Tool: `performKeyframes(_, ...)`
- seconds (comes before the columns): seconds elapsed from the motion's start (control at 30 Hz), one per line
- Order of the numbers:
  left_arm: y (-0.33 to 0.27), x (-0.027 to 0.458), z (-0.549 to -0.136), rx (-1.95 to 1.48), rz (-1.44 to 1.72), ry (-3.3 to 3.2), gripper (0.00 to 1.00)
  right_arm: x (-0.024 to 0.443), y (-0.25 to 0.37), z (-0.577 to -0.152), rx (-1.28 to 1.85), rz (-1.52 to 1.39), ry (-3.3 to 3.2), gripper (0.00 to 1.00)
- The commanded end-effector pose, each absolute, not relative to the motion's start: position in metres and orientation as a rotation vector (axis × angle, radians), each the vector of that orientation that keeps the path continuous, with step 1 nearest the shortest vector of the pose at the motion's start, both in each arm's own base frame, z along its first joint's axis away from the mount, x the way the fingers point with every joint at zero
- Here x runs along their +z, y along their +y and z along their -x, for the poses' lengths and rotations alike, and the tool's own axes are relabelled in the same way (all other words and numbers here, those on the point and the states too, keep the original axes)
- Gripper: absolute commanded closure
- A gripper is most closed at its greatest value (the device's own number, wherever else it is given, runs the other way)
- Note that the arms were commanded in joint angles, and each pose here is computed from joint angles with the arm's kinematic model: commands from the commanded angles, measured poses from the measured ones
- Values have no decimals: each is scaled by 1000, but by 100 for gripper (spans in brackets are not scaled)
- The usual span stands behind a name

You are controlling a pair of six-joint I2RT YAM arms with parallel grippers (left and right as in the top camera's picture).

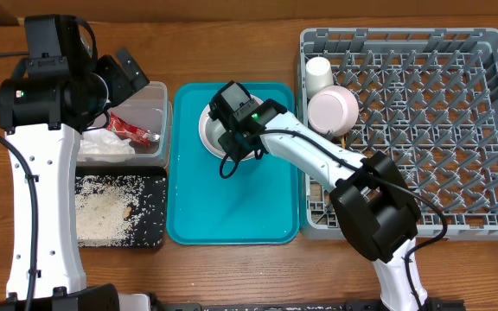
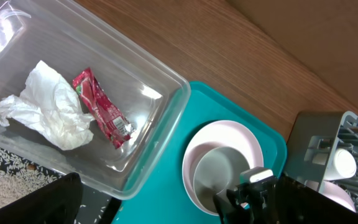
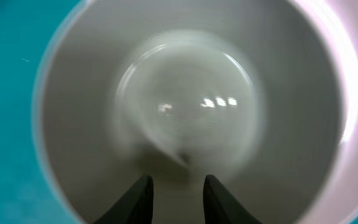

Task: Sort waste into correct bins and load items into the dishwasher
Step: 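Move the right gripper to the teal tray and lower into the bowl, then grasp the rim of the pale bowl with the right gripper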

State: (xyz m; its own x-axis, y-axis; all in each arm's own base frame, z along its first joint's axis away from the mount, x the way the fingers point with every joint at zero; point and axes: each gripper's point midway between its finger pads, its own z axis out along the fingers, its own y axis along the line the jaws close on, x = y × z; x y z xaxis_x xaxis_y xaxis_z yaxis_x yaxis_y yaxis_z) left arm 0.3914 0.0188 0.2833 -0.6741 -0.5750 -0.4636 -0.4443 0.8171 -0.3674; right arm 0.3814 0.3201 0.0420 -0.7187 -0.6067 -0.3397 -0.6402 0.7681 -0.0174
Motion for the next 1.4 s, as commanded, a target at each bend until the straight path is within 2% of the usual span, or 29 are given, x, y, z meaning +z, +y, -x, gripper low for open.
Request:
performKeyframes(0.0,18,296,-391,-310,720,2395,0,40,304,-388,-3,948,2628,71)
performKeyframes(0.3,18,296,-391,-310,720,2395,0,48,285,-408,-196,849,2581,72)
performKeyframes(0.67,18,296,-391,-310,720,2395,0,60,291,-416,-171,811,2556,71)
performKeyframes(1.03,18,296,-391,-310,720,2395,0,110,353,-380,372,951,2614,71)
performKeyframes(1.37,18,296,-391,-310,720,2395,0,91,356,-358,413,1094,2628,71)
